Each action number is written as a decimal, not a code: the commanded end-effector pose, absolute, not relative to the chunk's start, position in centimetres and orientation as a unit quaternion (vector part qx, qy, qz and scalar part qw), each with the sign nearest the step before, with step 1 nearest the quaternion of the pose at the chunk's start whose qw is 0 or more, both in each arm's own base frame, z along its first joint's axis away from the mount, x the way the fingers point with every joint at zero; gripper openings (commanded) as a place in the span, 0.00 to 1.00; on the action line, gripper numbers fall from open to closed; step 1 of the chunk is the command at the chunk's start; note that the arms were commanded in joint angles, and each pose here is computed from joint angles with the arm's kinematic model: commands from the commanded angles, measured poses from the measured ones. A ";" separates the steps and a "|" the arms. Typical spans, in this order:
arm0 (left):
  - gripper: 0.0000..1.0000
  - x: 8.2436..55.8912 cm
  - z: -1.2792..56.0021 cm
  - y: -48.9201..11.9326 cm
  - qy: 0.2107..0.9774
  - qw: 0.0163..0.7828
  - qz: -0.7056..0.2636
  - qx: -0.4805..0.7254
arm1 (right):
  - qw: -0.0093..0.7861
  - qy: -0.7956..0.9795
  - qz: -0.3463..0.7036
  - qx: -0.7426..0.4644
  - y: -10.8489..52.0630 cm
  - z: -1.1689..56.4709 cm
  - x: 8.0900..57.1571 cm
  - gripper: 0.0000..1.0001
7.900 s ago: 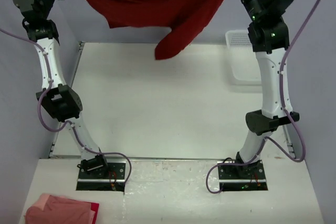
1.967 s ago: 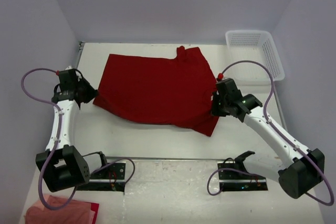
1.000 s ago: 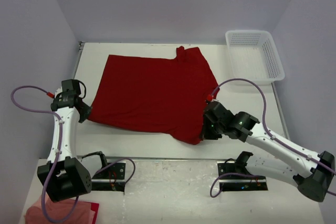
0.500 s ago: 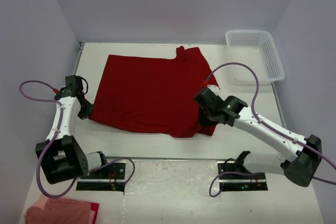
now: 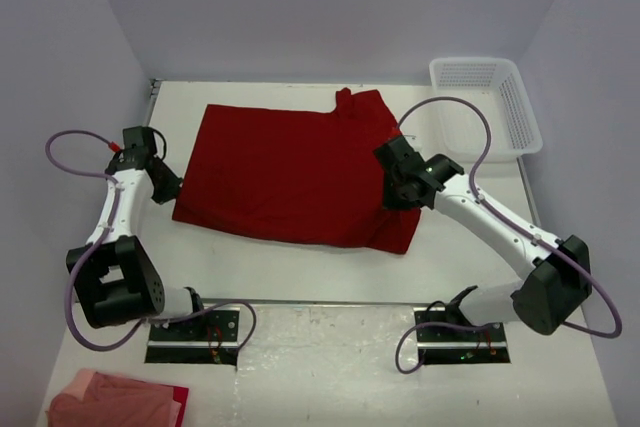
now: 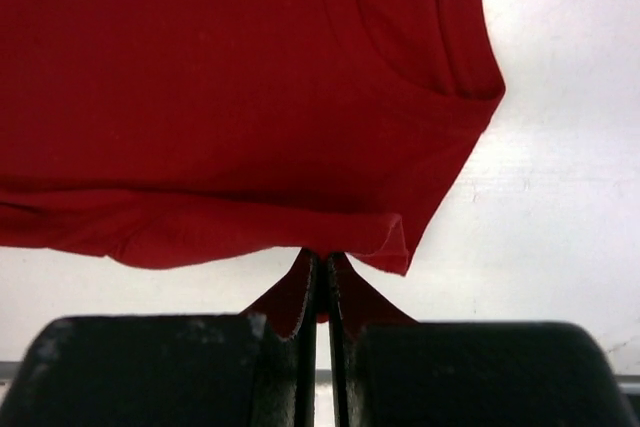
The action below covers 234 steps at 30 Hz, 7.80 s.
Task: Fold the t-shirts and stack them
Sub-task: Fold the flattened tshirt in 1/3 of the way
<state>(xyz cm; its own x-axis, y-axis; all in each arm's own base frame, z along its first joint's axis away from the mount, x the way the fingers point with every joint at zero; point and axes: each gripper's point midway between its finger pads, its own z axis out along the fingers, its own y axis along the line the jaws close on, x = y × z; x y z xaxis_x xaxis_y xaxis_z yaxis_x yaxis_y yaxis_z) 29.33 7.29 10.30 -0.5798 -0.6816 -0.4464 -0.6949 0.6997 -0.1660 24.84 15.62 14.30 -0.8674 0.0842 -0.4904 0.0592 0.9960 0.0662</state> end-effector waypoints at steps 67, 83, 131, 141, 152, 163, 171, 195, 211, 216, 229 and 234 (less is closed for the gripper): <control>0.74 39.6 22.5 5.5 0.811 0.471 0.009 -0.346 | 0.309 0.944 0.113 0.009 16.0 17.8 39.2 0.80; 0.43 38.8 18.0 1.8 0.857 0.427 -0.045 -0.287 | 0.179 0.965 0.191 -0.023 21.6 6.5 30.5 0.60; 0.48 38.9 15.1 1.6 0.872 0.399 -0.041 -0.281 | 0.296 0.941 0.142 -0.084 26.4 11.6 46.7 0.57; 0.57 39.2 12.5 1.8 0.893 0.356 -0.020 -0.275 | 0.340 0.925 0.150 -0.076 23.2 16.0 39.0 0.83; 0.20 40.5 8.8 2.6 0.912 0.288 0.019 -0.291 | 0.351 0.917 0.176 -0.076 20.8 16.9 30.6 0.82; 0.36 41.8 6.4 4.1 0.918 0.249 0.063 -0.303 | 0.354 0.911 0.198 -0.080 20.3 16.9 28.6 0.82; 0.35 42.2 5.1 5.2 0.918 0.231 0.068 -0.315 | 0.346 0.914 0.197 -0.078 19.9 15.9 27.8 0.82; 0.00 43.0 4.7 6.9 0.912 0.224 0.064 -0.337 | 0.336 0.916 0.205 -0.072 20.2 14.7 27.7 0.82; 0.00 43.0 8.2 10.3 0.887 0.255 0.098 -0.372 | 0.322 0.926 0.187 -0.068 19.7 13.2 27.5 0.82; 0.00 43.4 7.2 11.2 0.887 0.238 0.100 -0.382 | 0.318 0.927 0.187 -0.067 19.9 12.9 27.7 0.82; 0.65 44.0 5.4 11.7 0.883 0.221 0.099 -0.402 | 0.283 0.944 0.156 -0.063 20.8 9.7 29.9 0.00; 0.76 42.4 11.0 10.3 0.855 0.300 0.151 -0.395 | 0.247 0.954 0.158 -0.069 22.6 7.6 31.6 0.00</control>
<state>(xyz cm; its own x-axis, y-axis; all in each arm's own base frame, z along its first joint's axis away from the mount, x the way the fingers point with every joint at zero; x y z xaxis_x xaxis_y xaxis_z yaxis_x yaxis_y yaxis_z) 42.36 10.93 4.80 -0.6054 -0.6397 -0.4736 -0.7430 0.6676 0.0481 29.18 20.90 6.43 -0.8873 -0.0715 -0.4557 -0.1998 0.9500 0.2399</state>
